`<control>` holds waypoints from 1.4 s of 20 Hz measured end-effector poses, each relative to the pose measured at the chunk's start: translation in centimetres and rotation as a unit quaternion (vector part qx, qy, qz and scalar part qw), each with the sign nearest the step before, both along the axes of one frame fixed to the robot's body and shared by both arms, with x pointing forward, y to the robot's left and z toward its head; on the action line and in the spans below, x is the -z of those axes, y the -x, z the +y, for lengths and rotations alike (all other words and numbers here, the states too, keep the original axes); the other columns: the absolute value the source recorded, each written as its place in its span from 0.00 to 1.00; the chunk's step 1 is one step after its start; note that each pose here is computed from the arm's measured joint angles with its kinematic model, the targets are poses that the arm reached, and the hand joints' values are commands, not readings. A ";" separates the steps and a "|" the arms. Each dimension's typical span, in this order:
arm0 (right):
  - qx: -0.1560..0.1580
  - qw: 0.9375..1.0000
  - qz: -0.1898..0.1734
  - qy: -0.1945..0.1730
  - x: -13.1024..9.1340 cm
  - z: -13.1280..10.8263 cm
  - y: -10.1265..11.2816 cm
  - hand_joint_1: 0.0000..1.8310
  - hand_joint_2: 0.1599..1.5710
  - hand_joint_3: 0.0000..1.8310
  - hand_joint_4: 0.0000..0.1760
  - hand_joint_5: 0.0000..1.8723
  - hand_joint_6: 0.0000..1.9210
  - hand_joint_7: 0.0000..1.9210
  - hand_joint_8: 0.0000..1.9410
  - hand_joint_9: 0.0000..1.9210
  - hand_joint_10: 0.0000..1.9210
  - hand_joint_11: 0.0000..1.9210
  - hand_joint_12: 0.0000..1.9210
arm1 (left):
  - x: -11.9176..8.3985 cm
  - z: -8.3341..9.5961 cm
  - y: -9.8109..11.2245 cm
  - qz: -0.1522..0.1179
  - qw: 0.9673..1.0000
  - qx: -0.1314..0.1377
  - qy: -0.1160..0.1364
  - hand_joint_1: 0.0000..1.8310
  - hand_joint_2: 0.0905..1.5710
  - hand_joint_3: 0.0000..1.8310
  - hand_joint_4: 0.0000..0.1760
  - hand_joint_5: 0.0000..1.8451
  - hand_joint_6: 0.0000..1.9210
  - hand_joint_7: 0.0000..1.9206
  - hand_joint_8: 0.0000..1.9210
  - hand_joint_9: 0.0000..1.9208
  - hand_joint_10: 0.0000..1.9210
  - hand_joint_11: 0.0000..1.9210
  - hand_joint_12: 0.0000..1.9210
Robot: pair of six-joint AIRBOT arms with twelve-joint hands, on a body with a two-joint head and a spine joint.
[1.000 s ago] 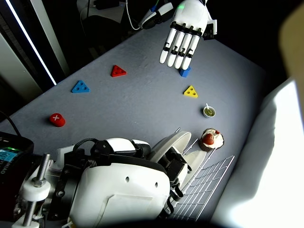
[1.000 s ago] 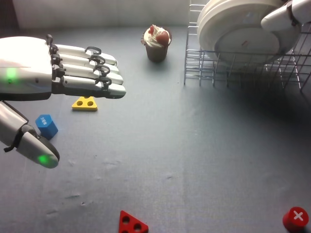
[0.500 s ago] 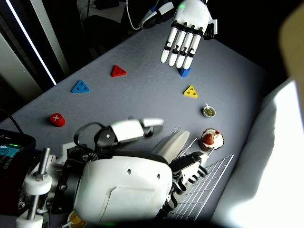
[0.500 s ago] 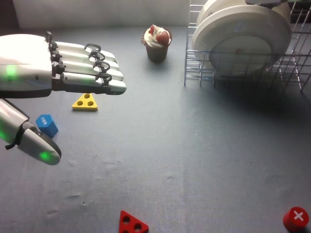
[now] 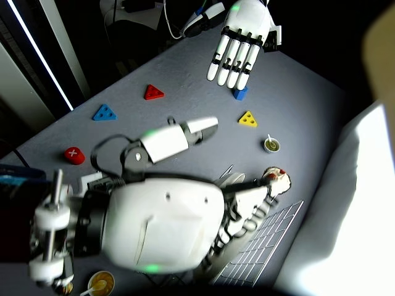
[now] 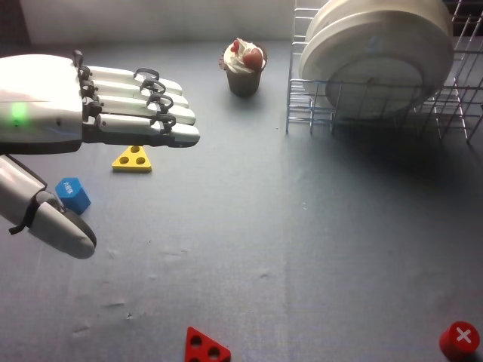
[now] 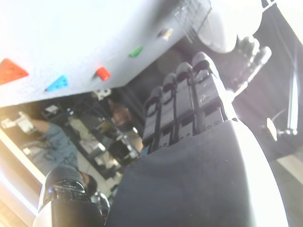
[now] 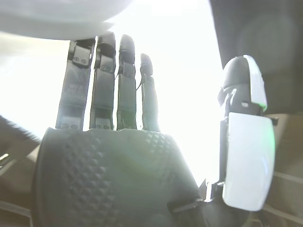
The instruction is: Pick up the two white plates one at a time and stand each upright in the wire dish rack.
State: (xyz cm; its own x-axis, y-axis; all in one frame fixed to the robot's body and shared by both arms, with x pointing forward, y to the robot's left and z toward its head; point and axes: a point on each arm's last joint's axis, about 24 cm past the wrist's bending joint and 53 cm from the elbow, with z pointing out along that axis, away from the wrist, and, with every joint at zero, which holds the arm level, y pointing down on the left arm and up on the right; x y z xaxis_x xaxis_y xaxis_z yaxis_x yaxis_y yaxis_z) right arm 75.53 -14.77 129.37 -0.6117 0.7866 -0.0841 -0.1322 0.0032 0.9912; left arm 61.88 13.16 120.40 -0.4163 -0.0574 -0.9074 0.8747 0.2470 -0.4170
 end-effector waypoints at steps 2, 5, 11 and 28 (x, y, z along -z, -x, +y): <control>-0.020 0.999 -0.031 0.001 -1.6 0.2 0.9 0.27 0.54 0.00 0.20 0.10 0.00 0.13 0.00 0.13 0.00 0.15 0.01 | 0.0 0.0 0.0 0.000 1.000 0.001 0.000 0.00 0.53 0.00 0.00 0.05 0.01 0.06 0.01 0.06 0.00 0.06 0.01; -0.092 0.983 -0.141 0.071 -3.2 1.8 4.4 0.25 0.53 0.00 0.13 0.09 0.00 0.12 0.00 0.13 0.00 0.15 0.01 | 0.0 0.0 0.1 0.000 1.000 0.001 0.000 0.00 0.53 0.00 0.00 0.03 0.00 0.05 0.00 0.04 0.00 0.05 0.00; -0.201 0.886 -0.341 0.240 -0.5 4.5 13.7 0.12 0.60 0.00 0.13 0.09 0.01 0.11 0.01 0.12 0.01 0.15 0.01 | 0.0 0.0 0.1 0.000 1.000 0.002 -0.001 0.00 0.52 0.00 0.00 0.02 0.00 0.04 0.00 0.04 0.00 0.05 0.00; -0.117 0.788 -0.476 0.371 0.9 -0.4 19.5 0.24 0.59 0.00 0.00 0.18 0.01 0.20 0.01 0.20 0.01 0.20 0.03 | 0.3 -0.4 0.2 0.002 1.000 0.001 -0.004 0.00 0.55 0.00 0.00 0.01 0.00 0.02 0.00 0.02 0.00 0.02 0.00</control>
State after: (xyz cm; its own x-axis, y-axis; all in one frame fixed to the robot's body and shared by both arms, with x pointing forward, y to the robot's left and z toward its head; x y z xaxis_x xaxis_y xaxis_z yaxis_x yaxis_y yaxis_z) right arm 56.06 -15.16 128.50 -0.1149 0.1784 -0.9772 -0.8986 0.4007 0.1788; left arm 61.69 12.76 120.08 -0.4209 -0.0492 -0.9058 0.8729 0.2496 -0.4191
